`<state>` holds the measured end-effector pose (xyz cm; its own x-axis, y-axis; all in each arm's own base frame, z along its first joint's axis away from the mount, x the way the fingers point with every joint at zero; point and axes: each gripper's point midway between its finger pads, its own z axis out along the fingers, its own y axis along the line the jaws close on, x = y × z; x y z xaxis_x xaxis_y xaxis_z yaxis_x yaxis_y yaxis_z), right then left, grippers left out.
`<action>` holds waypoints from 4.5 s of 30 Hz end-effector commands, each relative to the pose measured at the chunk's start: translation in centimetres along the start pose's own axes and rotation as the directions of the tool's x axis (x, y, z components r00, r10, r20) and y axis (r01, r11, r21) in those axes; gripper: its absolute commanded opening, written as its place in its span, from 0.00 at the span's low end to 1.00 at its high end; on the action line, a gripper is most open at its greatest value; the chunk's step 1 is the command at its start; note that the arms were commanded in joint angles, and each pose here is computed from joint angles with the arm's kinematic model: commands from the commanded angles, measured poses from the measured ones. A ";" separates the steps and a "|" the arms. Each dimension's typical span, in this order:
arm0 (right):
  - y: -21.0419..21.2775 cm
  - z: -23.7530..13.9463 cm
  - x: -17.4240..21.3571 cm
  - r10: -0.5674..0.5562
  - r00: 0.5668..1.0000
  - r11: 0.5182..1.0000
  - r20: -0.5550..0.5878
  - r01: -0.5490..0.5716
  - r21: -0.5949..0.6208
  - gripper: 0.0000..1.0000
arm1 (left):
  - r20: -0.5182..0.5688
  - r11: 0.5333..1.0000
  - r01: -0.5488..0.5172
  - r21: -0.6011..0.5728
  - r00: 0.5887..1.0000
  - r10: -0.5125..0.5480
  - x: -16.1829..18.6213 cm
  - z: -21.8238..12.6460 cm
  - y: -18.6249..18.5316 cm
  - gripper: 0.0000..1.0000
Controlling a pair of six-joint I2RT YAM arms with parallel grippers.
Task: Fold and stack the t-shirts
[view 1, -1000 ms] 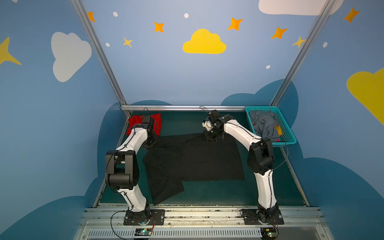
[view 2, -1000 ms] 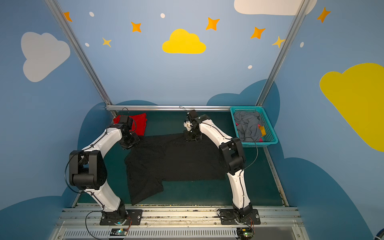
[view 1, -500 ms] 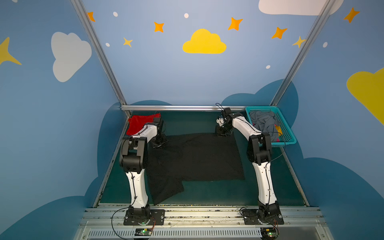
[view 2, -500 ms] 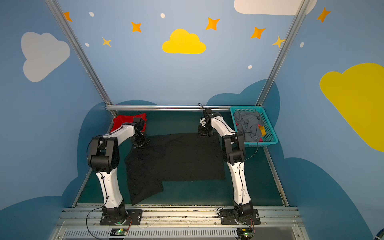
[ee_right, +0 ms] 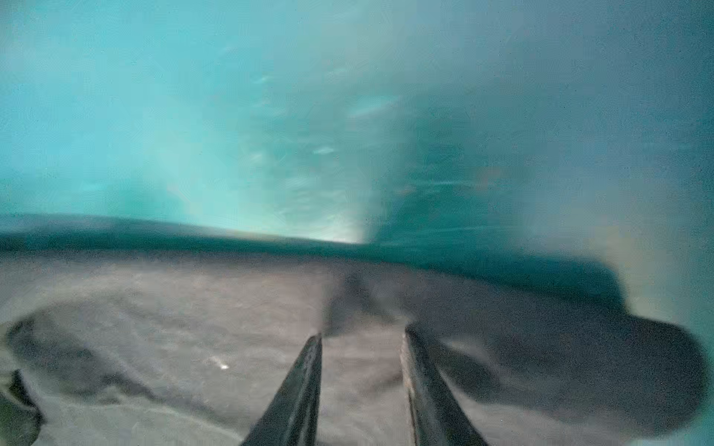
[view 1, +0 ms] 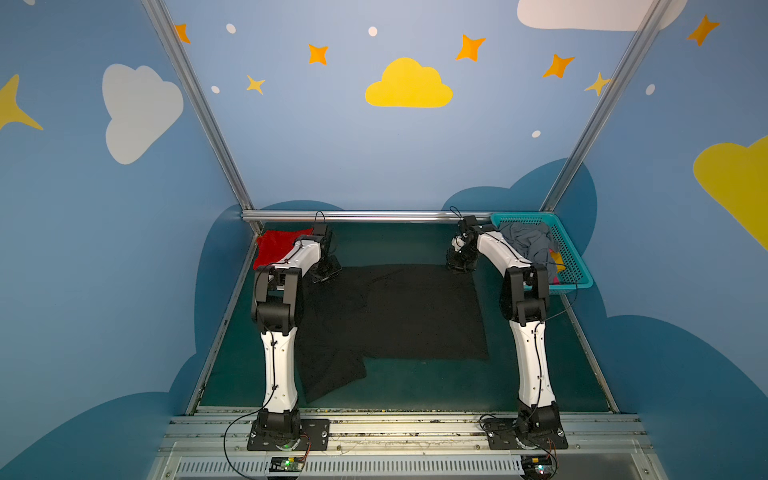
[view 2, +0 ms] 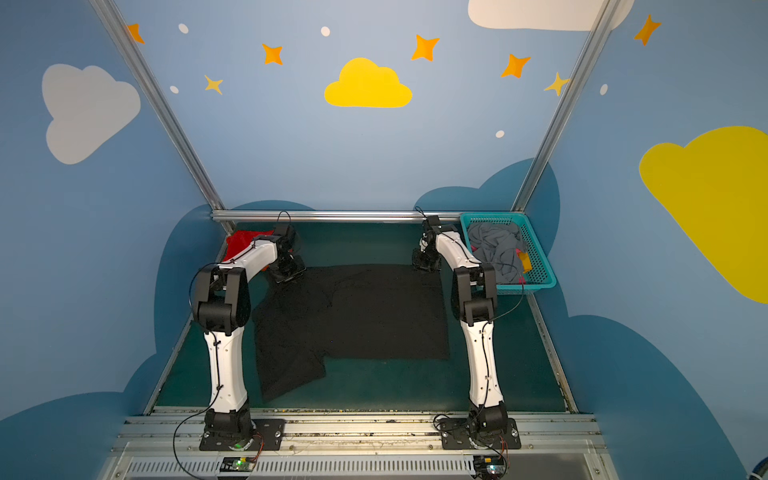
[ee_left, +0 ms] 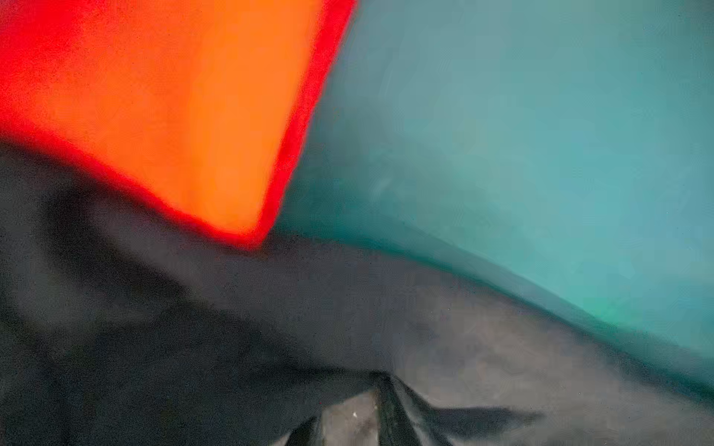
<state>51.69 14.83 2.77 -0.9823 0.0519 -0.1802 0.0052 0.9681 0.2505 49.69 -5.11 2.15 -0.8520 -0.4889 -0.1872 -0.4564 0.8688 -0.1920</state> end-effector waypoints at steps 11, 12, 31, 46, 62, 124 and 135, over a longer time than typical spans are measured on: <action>-4.4 2.8 -2.4 0.079 0.997 0.992 0.005 -0.079 0.099 0.37 | -0.042 0.999 -0.009 0.050 0.999 0.011 -1.6 4.5 -3.4 0.25; -4.5 2.9 -2.6 0.085 0.996 0.991 0.012 -0.086 0.099 0.37 | -0.037 0.998 -0.009 0.055 0.999 0.011 -1.8 4.3 -3.5 0.25; 3.4 -5.7 -5.4 -0.080 0.979 0.979 0.186 0.113 -0.171 0.36 | 0.145 0.976 -0.098 0.193 0.987 0.071 -3.9 -8.3 -7.7 0.48; 5.0 -16.2 5.3 -0.086 0.943 0.969 0.322 0.154 -0.193 0.40 | 0.311 0.997 0.068 0.043 0.947 -0.078 6.2 -19.5 3.6 0.65; 1.6 -15.7 16.9 -0.025 0.952 0.982 0.304 0.080 -0.169 0.42 | 0.154 0.928 0.352 -0.122 0.930 -0.333 24.1 -12.1 15.9 0.57; 1.7 -13.9 18.3 -0.045 0.969 0.986 0.244 0.083 -0.145 0.39 | 0.157 0.922 0.353 -0.161 0.931 -0.329 27.2 -8.3 16.8 0.05; -3.6 -10.5 24.8 0.069 0.994 0.997 0.084 -0.071 0.025 0.46 | 0.220 0.952 0.305 -0.021 0.930 -0.293 24.1 -12.3 13.5 0.05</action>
<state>27.39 11.42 8.32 -0.9523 0.0972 -0.2892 0.0107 0.9579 0.2868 19.38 -4.25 5.69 -0.5835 -0.7526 -0.3053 -0.7251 0.6520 -0.2215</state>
